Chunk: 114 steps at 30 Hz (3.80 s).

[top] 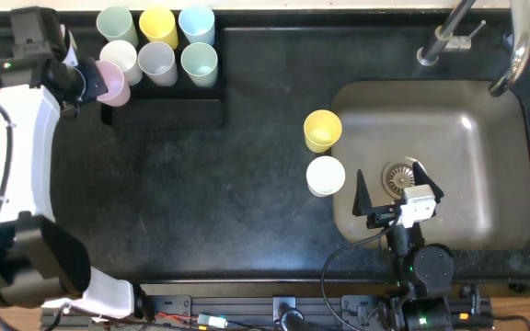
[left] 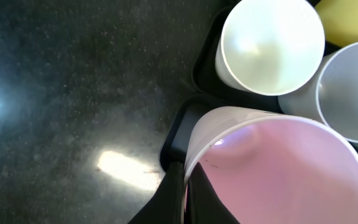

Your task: Store Cups

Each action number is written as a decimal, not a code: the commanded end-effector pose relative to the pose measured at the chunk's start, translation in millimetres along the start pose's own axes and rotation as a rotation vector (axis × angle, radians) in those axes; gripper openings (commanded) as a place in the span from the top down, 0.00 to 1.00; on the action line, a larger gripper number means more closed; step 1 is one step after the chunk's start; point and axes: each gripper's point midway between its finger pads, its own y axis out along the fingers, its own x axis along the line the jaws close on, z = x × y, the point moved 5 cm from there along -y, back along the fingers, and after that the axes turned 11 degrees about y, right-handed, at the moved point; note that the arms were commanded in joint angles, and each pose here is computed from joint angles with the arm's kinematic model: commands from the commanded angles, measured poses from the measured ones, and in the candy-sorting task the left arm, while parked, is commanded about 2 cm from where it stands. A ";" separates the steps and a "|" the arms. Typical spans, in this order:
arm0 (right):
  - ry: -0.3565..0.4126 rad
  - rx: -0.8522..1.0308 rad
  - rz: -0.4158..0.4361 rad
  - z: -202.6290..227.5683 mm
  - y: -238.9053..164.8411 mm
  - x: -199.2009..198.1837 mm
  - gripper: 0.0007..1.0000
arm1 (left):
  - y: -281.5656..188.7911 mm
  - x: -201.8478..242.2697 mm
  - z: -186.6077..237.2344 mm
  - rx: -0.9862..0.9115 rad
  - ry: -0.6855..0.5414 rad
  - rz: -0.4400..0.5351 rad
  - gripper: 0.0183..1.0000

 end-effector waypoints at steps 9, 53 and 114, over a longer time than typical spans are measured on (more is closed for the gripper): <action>0.007 0.000 0.001 3.2 0.4 -1.2 0.00 | 33.1 -2.8 5.4 0.066 0.021 0.018 0.98; 0.007 0.000 0.001 3.2 0.4 -1.2 0.00 | -132.9 -87.5 7.3 -0.304 0.083 0.154 0.22; 0.007 0.000 0.001 3.2 0.4 -1.2 0.00 | -9.3 -393.0 136.4 0.097 0.376 0.345 0.98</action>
